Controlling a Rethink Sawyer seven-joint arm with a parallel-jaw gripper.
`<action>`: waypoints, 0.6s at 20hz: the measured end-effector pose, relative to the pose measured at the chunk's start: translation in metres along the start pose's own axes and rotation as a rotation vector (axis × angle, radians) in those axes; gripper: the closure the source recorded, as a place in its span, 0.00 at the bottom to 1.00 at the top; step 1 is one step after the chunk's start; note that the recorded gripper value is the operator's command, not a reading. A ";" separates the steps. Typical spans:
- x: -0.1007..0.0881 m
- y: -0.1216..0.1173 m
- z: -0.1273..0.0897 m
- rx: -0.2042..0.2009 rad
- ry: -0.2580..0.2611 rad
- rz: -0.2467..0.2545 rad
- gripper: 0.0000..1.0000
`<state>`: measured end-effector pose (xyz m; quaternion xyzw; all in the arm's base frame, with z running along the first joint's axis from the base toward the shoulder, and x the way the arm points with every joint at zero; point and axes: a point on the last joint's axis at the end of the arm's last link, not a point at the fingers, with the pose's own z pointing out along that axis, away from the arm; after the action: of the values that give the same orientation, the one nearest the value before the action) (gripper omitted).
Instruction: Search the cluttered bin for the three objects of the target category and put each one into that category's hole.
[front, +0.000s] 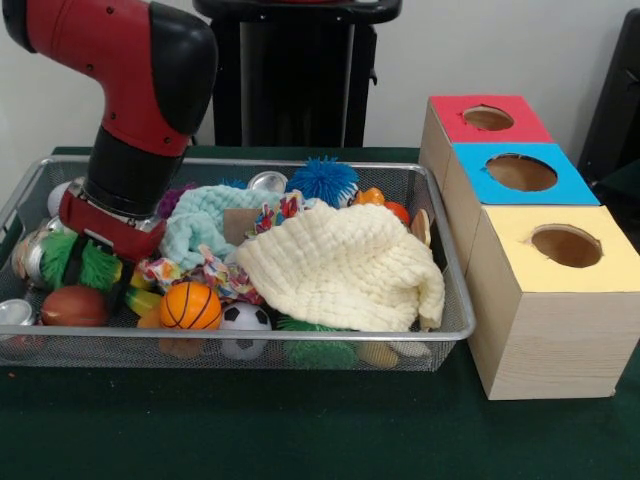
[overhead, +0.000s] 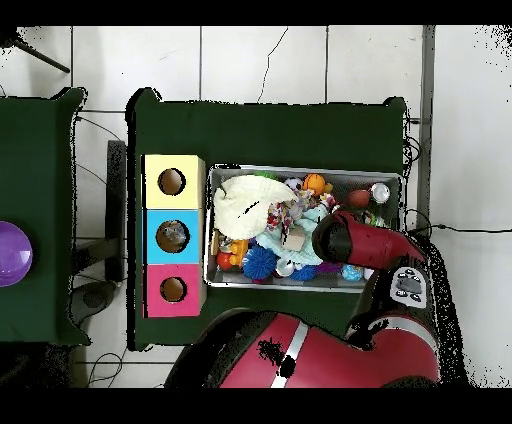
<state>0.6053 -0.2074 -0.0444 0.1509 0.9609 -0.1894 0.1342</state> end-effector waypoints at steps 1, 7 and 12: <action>0.000 0.000 0.000 0.003 0.013 0.003 0.00; 0.008 -0.002 -0.002 0.020 0.123 0.022 0.00; 0.011 0.001 -0.009 0.019 0.205 0.048 0.00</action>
<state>0.5940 -0.2003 -0.0402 0.1937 0.9639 -0.1786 0.0381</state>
